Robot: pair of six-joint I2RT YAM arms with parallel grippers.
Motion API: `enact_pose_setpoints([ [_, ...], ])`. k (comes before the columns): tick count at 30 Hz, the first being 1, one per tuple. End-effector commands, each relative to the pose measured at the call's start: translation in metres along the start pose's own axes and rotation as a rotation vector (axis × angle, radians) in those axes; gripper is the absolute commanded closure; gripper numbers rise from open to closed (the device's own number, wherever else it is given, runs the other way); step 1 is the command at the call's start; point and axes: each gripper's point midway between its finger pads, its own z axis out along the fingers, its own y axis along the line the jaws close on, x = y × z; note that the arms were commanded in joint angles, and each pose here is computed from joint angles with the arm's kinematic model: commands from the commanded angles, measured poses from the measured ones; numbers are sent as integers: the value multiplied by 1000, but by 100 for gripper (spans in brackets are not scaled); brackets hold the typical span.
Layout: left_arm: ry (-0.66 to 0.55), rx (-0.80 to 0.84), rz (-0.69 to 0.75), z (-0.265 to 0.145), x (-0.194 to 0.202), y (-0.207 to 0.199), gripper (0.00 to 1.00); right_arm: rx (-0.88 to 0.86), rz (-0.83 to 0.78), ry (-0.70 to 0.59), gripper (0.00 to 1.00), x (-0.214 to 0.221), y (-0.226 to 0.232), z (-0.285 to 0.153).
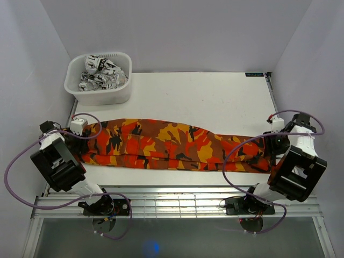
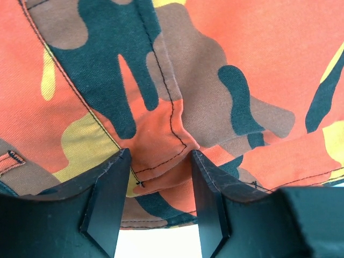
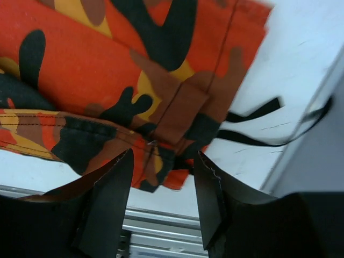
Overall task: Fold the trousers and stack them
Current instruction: Fold the trousers
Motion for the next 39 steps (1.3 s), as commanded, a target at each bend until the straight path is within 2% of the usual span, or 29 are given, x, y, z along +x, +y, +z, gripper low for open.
enact_pose_setpoints([
  [1,-14,-12,38,-10,-1,-8,41,-20,155,40,45,23,9,10],
  [14,-23,-16,40,-17,-4,-14,40,-95,295,84,41,44,16,53],
  [17,-21,-16,42,-17,-4,-13,40,-130,312,69,48,38,20,54],
  [18,-20,-15,42,-17,-3,-13,40,-136,310,54,58,33,19,51],
  [20,-15,-15,41,-16,-2,-13,40,-153,307,33,70,26,21,45],
  [21,-14,-15,39,-15,-1,-13,40,-152,298,22,79,23,19,42],
  [24,-7,-17,42,-13,2,-13,40,-136,276,-20,92,10,10,28],
  [32,11,-24,47,-11,7,-10,40,-30,159,-77,92,-20,-26,-3],
  [39,8,-38,53,-13,4,-7,40,49,48,-79,92,-21,-52,6],
])
